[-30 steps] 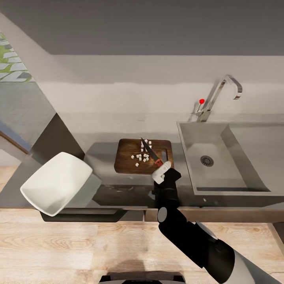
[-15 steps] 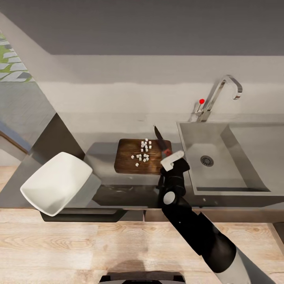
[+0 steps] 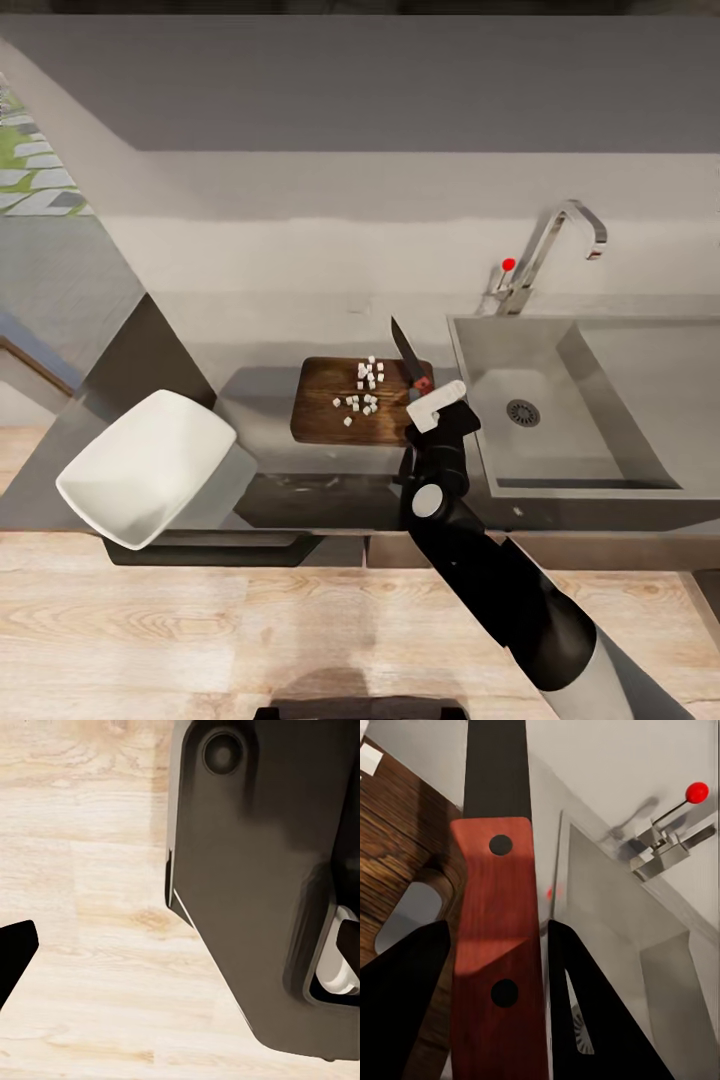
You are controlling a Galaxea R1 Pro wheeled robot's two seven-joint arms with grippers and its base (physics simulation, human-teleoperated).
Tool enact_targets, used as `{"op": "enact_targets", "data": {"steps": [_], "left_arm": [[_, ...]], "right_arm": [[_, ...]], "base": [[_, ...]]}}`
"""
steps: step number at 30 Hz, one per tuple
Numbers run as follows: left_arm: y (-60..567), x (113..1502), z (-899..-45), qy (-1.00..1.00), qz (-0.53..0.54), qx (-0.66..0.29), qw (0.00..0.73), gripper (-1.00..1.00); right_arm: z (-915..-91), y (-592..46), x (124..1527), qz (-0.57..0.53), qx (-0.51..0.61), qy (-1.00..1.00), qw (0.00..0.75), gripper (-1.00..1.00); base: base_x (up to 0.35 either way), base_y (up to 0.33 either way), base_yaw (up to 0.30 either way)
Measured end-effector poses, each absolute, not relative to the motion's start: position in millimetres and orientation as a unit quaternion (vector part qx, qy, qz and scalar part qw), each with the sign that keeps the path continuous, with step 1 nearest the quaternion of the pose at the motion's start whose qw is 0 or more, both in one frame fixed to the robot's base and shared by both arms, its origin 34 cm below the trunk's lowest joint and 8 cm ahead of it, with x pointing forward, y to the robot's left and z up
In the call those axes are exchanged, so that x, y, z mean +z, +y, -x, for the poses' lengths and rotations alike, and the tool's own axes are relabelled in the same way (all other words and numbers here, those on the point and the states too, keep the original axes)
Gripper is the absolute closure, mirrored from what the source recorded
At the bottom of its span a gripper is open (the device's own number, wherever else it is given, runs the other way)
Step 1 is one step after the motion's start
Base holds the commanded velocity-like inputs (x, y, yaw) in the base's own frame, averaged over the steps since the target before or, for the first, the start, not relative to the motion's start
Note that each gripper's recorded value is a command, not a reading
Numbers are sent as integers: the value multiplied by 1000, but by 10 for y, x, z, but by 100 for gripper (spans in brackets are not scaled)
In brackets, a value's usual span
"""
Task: In the kitchen, take the Vidalia onion out of the sink, dice it on the chopping board with the paring knife, put the diced onion into the bowl on the countertop, then place both the paring knife and the chopping board into the sink.
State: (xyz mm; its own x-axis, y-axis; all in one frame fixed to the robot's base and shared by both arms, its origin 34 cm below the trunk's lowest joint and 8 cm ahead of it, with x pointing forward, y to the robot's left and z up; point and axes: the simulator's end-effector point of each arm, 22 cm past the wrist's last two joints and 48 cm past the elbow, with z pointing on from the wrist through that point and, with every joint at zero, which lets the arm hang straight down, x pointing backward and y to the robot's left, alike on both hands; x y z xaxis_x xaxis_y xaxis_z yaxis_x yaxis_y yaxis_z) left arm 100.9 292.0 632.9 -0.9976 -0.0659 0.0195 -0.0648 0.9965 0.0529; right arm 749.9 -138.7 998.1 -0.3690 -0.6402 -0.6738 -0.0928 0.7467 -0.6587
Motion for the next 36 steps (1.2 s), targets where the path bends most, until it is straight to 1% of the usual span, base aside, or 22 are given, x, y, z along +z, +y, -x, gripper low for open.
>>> {"op": "enact_targets", "data": {"steps": [14, 21, 36], "left_arm": [[2919, 6328, -1156, -999, -33, -25, -7, -100], [2874, 6327, -1211, -999, -35, -22, -14, -100], [2916, 6329, -1184, -999, -36, -25, -14, -100]], "right_arm": [[-7513, -1398, 10142, 227, -270, 776, 523, 100], [-7556, -1209, 10373, 201, -241, 769, 557, 100], [-7550, -953, 10656, 179, -209, 765, 582, 100]], "base": [[0, 0, 0], [0, 0, 0], [0, 0, 0]]}}
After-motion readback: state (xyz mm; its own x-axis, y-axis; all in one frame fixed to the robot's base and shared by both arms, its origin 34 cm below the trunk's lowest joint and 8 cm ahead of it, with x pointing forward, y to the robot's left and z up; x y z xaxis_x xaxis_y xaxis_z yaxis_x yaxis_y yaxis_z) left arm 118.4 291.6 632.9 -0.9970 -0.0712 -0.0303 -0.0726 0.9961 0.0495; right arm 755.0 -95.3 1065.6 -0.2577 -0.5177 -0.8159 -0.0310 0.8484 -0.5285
